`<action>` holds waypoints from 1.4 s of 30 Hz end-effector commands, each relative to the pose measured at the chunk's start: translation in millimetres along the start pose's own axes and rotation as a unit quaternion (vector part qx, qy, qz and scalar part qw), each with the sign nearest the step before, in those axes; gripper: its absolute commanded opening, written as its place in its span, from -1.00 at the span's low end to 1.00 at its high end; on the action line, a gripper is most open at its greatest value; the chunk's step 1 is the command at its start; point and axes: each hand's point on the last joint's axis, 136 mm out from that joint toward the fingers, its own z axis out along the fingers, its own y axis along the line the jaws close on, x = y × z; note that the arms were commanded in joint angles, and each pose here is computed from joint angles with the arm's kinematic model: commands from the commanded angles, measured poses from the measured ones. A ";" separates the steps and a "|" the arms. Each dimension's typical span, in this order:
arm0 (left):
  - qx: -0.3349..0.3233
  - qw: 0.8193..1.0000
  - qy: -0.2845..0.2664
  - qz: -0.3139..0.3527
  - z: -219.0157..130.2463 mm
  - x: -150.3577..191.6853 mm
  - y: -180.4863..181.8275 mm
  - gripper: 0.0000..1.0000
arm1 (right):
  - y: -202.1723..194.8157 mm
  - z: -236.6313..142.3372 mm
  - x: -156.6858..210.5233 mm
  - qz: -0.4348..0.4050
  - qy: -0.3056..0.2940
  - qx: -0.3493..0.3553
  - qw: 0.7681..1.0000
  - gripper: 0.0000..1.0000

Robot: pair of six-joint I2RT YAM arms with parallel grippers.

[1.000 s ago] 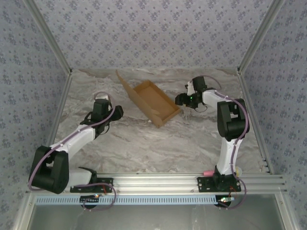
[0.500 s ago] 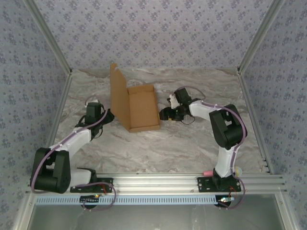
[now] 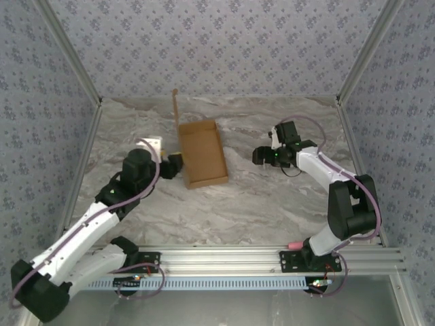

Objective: Fold the paper box

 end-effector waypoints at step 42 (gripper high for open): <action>0.508 0.759 0.223 0.341 57.3 252.4 -380.2 0.11 | -57.7 -58.4 -37.2 0.076 -0.051 -0.020 0.996 0.62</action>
